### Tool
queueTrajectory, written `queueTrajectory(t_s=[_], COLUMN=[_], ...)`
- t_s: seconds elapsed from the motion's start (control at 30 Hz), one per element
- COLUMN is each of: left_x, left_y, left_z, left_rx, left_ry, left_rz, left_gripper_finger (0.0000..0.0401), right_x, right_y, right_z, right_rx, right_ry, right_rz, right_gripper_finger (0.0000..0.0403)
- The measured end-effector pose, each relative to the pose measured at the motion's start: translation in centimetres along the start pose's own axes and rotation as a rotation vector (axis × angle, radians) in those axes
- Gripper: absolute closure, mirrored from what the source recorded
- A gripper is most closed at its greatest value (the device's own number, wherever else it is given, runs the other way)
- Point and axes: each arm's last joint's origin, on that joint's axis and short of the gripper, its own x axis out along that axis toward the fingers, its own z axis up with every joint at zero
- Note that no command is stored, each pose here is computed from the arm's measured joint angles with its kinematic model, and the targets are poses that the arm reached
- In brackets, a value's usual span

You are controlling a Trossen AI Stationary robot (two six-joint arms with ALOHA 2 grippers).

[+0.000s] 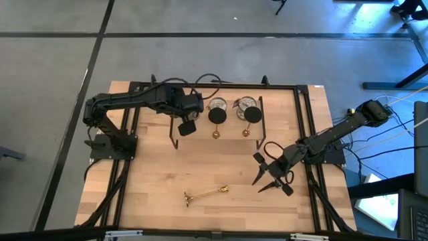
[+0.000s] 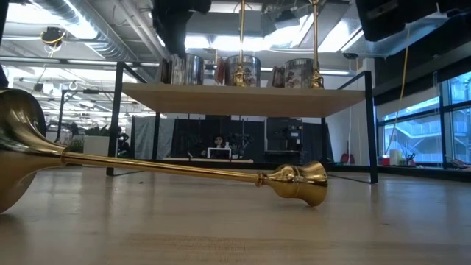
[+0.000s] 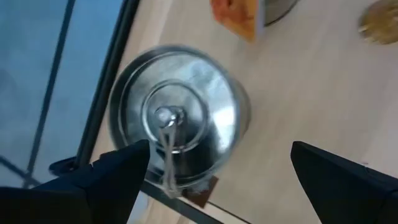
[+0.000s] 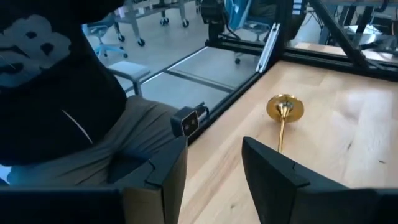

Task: Pick & Place candle stick holders
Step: Put the silver scented candle on the shelf

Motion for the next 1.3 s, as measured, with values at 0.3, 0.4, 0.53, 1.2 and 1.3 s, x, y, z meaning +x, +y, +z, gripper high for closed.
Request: queueTrajectory(t_s=[0.3,0.4,0.53,1.2,1.3], left_x=[-0.1,-0.8,-1.6,-1.6,-1.5], left_y=[-1.3,-2.4,-4.2,-3.8,-3.5], left_z=[-0.6,-1.2,-1.8,-1.6,-1.5], left_rx=[-0.007,-0.003,0.033,0.030,0.018], left_ry=[0.015,0.017,-0.006,-0.078,-0.067], left_rz=[-0.071,-0.103,-0.091,0.100,0.091], left_gripper_finger=[0.0013,0.0013,0.0013,0.0018,0.0036], right_x=[0.0,0.0,0.0,0.0,0.0], right_y=[0.2,0.2,0.1,0.1,0.1], right_z=[0.0,0.0,0.0,0.3,0.3], right_rx=[-0.033,-0.032,-0.028,-0.032,-0.032], right_ry=[0.004,0.003,0.002,-0.027,-0.027], right_rz=[0.078,0.078,0.047,0.041,0.041], right_gripper_finger=[0.0247,0.0247,0.0247,0.0247,0.0247])
